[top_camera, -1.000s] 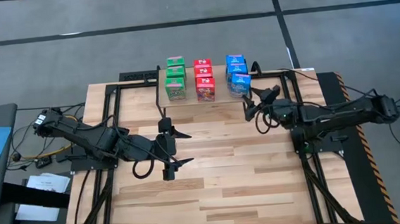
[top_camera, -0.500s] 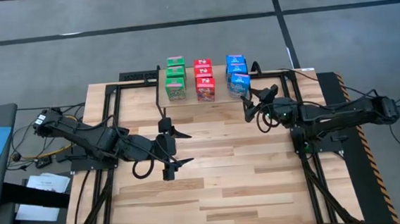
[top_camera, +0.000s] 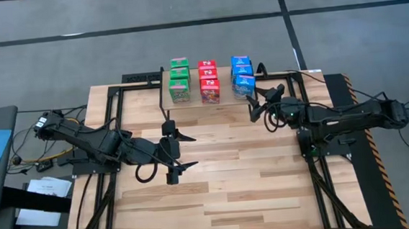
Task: Stack cereal on shelf
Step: Put the blue cereal box on the shelf aligned with the other blue cereal boxes
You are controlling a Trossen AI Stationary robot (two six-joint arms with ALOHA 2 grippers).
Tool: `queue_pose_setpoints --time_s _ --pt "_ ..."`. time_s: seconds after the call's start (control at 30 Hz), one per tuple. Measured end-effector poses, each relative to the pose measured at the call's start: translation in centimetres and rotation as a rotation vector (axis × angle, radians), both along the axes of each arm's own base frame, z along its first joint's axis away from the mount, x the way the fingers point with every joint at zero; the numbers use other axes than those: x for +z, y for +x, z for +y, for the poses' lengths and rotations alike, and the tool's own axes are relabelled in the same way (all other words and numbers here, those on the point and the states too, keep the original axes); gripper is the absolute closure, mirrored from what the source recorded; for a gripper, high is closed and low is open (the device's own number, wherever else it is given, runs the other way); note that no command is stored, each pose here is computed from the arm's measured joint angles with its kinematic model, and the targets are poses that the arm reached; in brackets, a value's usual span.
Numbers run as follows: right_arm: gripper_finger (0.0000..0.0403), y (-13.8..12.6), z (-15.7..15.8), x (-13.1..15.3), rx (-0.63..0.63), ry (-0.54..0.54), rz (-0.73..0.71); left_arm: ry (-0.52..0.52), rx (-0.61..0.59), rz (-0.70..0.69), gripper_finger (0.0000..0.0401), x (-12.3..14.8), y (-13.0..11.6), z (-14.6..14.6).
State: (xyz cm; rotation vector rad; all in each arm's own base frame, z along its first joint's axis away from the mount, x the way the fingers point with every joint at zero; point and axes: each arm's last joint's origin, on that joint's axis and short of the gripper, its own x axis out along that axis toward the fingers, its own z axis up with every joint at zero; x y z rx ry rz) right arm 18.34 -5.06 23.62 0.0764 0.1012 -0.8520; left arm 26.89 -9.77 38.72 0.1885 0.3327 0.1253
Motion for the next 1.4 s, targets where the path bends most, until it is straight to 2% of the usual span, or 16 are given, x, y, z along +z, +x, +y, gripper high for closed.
queue_pose_setpoints --time_s 0.27,0.47,0.57,0.77,1.03,1.4 --pt "0.0147 0.2 0.7 0.0 0.038 0.0 0.0 0.001 0.004 -0.002 0.0083 0.1 -0.1 0.0" --pt "0.0147 -0.2 2.3 0.8 0.123 -0.009 -0.045 -0.027 0.002 0.016 0.0083 0.9 -2.2 0.4" --pt "0.0147 -0.8 3.0 1.6 0.159 -0.056 -0.053 -0.053 0.006 0.024 0.0083 1.1 -3.1 0.6" --pt "0.0147 -2.1 3.4 2.8 0.178 -0.067 -0.12 -0.054 -0.008 0.016 0.0083 1.4 -3.6 0.4" --pt "0.0147 -1.5 3.3 1.5 0.299 -0.04 -0.01 -0.05 -0.009 0.017 0.0083 1.4 -3.6 0.5" --pt "0.0147 -0.2 2.2 0.3 0.299 -0.019 0.056 -0.021 -0.019 0.021 0.0083 1.4 -3.6 0.5"
